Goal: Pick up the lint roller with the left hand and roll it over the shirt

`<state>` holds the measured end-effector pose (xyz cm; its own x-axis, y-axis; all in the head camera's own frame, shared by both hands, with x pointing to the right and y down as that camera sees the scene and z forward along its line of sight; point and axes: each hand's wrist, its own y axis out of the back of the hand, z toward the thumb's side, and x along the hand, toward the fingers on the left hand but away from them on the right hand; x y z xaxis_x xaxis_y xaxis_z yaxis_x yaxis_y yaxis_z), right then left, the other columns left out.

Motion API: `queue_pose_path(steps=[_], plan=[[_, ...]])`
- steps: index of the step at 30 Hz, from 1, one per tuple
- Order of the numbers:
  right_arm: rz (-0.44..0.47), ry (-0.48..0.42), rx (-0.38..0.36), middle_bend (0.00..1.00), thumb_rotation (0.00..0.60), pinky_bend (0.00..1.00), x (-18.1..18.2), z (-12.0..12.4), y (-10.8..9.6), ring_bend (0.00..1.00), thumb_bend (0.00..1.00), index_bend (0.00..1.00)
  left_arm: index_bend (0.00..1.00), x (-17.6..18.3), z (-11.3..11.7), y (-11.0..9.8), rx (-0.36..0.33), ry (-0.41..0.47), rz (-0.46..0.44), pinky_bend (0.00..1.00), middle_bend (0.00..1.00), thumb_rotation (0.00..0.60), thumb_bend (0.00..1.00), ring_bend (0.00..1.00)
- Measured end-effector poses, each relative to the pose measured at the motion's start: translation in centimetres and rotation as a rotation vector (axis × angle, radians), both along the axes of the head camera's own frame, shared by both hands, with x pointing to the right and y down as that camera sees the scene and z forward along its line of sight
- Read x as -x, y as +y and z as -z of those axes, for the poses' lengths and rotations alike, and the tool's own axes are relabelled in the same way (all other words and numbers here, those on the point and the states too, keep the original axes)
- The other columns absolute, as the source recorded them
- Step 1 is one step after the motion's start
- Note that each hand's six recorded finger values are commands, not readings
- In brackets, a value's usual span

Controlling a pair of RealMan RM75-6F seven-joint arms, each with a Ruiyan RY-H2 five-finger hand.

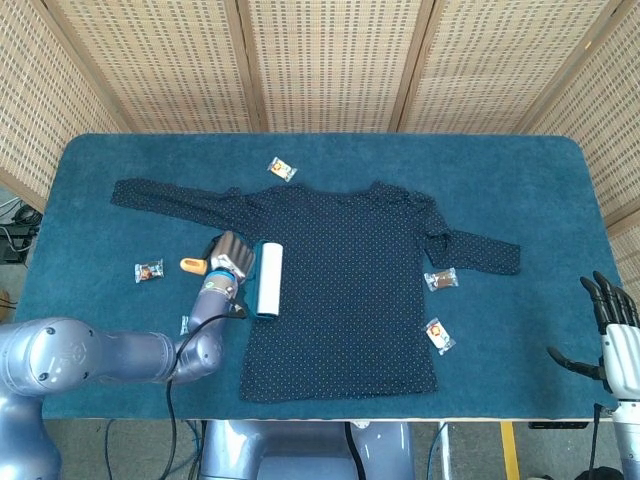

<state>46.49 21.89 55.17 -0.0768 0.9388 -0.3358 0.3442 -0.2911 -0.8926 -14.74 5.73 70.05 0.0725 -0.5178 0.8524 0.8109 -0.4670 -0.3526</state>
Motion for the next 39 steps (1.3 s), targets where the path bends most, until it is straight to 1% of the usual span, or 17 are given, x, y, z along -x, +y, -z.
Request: queue_pose_path(steps=[4, 8, 13, 20, 27, 34, 39], plan=[[-0.006, -0.003, 0.003, 0.00, 0.600, 0.00, -0.2, -0.1, 0.0, 0.00, 0.13, 0.04, 0.85, -3.4, -0.3, 0.6, 0.000, 0.042, -0.028, 0.69, 0.90, 0.600, 0.75, 0.82], [-0.011, -0.005, 0.005, 0.00, 0.600, 0.00, -0.4, -0.2, -0.1, 0.00, 0.13, 0.04, 0.85, -5.5, -0.4, 1.0, 0.002, 0.063, -0.039, 0.69, 0.90, 0.600, 0.75, 0.82], [-0.011, -0.006, 0.009, 0.00, 0.600, 0.00, -0.4, -0.3, -0.1, 0.00, 0.13, 0.04, 0.85, -7.0, -0.7, 1.3, 0.005, 0.069, -0.027, 0.69, 0.90, 0.600, 0.75, 0.82], [-0.006, -0.001, 0.009, 0.00, 0.600, 0.00, -0.3, -0.3, 0.0, 0.00, 0.13, 0.04, 0.85, -8.0, -1.0, 1.8, 0.014, 0.077, -0.023, 0.69, 0.90, 0.600, 0.75, 0.82], [-0.003, 0.003, 0.009, 0.00, 0.600, 0.00, -0.2, -0.3, 0.0, 0.00, 0.13, 0.04, 0.85, -6.9, -1.1, 1.5, 0.009, 0.061, -0.010, 0.69, 0.90, 0.600, 0.75, 0.82], [0.007, 0.008, 0.011, 0.00, 0.600, 0.00, 0.1, -0.3, 0.1, 0.00, 0.13, 0.04, 0.85, -2.8, -0.7, 0.3, -0.005, 0.026, 0.035, 0.69, 0.90, 0.600, 0.75, 0.82], [0.021, 0.013, 0.013, 0.00, 0.600, 0.00, 0.5, -0.4, 0.2, 0.00, 0.13, 0.04, 0.85, 0.3, -0.2, -0.4, -0.018, 0.023, 0.069, 0.68, 0.89, 0.600, 0.74, 0.81]])
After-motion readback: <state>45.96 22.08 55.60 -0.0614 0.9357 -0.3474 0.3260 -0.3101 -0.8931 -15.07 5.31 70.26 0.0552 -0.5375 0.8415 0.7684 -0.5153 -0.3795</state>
